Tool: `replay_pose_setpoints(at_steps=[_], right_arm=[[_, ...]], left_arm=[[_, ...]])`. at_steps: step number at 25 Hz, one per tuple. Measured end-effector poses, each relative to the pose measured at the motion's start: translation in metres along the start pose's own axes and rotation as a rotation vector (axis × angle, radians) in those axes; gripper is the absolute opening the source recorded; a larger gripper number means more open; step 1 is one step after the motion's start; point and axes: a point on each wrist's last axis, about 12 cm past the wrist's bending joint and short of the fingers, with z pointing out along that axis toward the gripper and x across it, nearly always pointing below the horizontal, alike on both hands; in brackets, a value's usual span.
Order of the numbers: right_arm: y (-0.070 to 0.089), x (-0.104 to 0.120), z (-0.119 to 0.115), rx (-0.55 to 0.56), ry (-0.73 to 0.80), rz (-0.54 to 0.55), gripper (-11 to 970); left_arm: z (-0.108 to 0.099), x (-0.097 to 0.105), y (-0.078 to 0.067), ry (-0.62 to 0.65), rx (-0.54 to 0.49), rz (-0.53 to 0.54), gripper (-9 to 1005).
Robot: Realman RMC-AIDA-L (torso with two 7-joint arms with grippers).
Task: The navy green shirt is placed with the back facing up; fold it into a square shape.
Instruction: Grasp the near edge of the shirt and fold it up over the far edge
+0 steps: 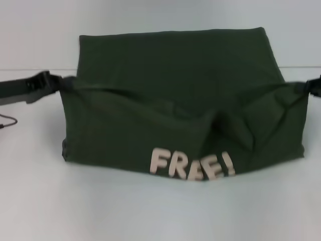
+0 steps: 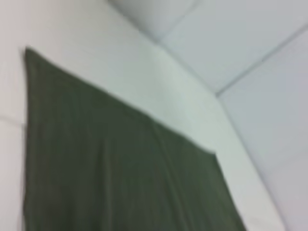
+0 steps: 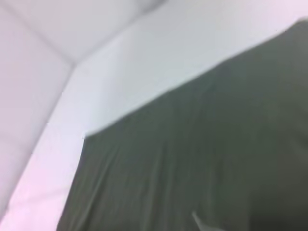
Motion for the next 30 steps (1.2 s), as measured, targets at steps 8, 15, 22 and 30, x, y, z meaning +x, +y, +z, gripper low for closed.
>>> replay_pose_setpoints(at_steps=[8,15,22,30], right_arm=[[-0.015,0.006,0.008,0.025,-0.189,0.072,56],[-0.023,0.014,0.018,0.089,-0.308,0.102,60],[-0.027,0.023,0.031,0.135,-0.351,0.107,64],[-0.03,0.03,0.038,0.185,-0.438,0.124,69]], left_arm=[[0.014,0.002,0.005,-0.099,-0.014,-0.016,2],[0.026,0.007,0.009,-0.157,-0.074,-0.013,3],[0.038,0.013,0.011,-0.155,-0.091,0.0,2],[0.049,0.014,0.011,-0.18,-0.138,0.014,3]])
